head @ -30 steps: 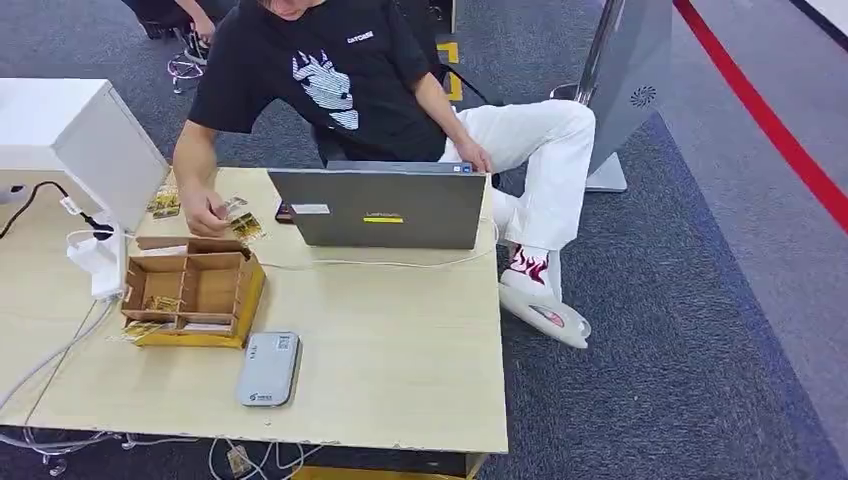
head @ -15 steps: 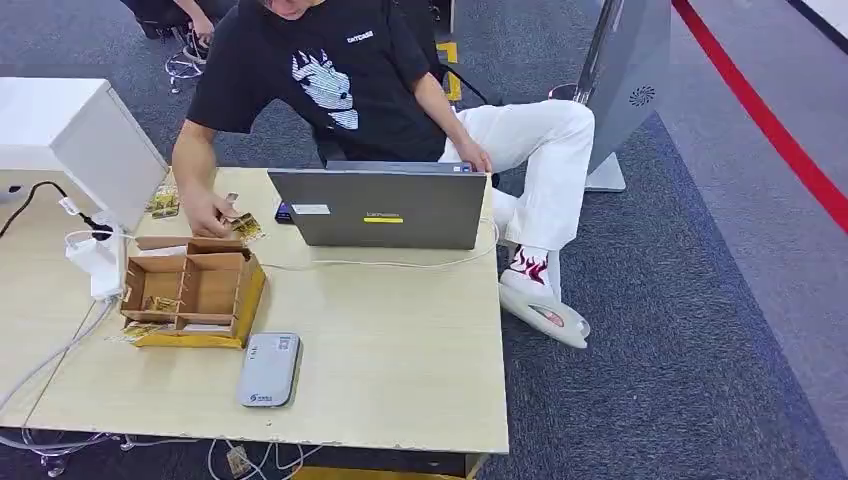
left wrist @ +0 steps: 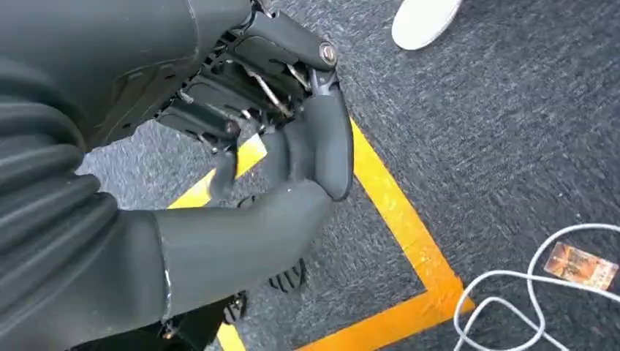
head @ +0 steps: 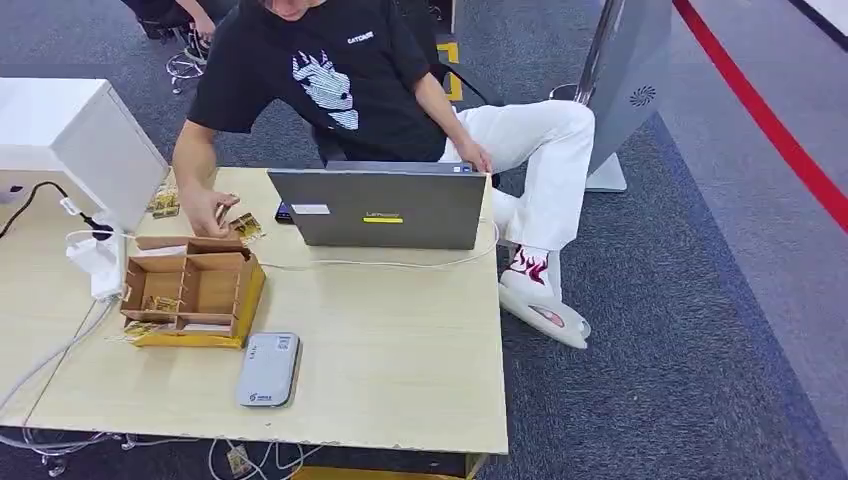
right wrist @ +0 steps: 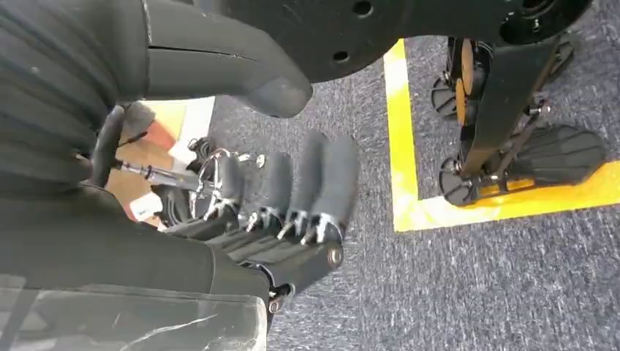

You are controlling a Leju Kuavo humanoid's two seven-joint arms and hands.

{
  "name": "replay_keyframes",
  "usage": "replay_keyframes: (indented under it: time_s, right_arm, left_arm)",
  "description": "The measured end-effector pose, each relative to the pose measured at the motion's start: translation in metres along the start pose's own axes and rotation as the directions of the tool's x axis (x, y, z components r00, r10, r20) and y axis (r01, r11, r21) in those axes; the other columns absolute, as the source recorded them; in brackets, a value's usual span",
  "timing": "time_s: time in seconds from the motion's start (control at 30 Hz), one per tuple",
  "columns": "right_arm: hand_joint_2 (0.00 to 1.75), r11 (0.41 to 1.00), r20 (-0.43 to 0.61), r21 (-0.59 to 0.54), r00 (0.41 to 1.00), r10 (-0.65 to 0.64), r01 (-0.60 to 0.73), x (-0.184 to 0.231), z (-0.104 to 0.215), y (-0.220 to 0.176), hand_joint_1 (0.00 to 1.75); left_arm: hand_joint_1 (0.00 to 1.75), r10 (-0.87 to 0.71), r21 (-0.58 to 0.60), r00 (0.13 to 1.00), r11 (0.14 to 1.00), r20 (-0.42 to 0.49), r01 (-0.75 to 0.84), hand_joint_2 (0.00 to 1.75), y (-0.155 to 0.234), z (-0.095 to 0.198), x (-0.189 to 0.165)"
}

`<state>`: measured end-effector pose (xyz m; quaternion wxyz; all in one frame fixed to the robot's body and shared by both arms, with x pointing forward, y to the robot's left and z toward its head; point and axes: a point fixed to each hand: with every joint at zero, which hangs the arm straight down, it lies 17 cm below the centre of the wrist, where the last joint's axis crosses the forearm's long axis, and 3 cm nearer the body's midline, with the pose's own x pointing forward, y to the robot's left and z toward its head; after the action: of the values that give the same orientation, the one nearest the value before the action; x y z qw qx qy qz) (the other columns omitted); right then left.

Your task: Pass the card to the sensor for recognition and then transmit it.

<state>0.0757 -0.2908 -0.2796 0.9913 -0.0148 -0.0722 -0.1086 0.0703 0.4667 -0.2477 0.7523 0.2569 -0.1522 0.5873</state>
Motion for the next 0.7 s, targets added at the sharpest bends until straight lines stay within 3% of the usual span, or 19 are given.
replay_keyframes:
  time_s: [0.03, 0.07, 0.1, 0.23, 0.7]
  right_arm:
    - [1.75, 1.000, -0.001, 0.003, 1.000, 0.002, -0.002, 0.000, 0.000, 0.001, 1.75]
    - [1.75, 1.000, -0.003, 0.004, 1.000, 0.009, -0.009, -0.001, 0.000, 0.001, 1.75]
    - [1.75, 1.000, -0.007, 0.007, 1.000, 0.012, -0.012, -0.002, 0.000, 0.001, 0.00]
    - [1.75, 0.998, -0.016, 0.019, 0.998, 0.058, -0.058, -0.006, 0.001, 0.003, 0.00]
    - [1.75, 0.995, 0.021, -0.011, 0.995, 0.102, -0.102, -0.012, 0.001, -0.008, 0.00]
  left_arm:
    - [1.75, 0.011, -0.001, 1.000, 1.000, -0.017, -0.011, 1.75, 0.000, 0.000, -0.003]
    - [0.00, 0.021, -0.001, 0.999, 1.000, -0.040, -0.021, 1.75, 0.000, 0.001, -0.008]
    - [0.00, 0.027, 0.002, 0.997, 1.000, -0.066, -0.027, 1.75, 0.000, 0.001, -0.013]
    - [0.00, 0.034, 0.002, 0.989, 0.999, -0.142, -0.034, 1.75, 0.001, 0.005, -0.033]
    - [0.00, -0.294, -0.189, 0.952, 0.943, -0.088, 0.273, 1.75, -0.011, 0.015, -0.057]
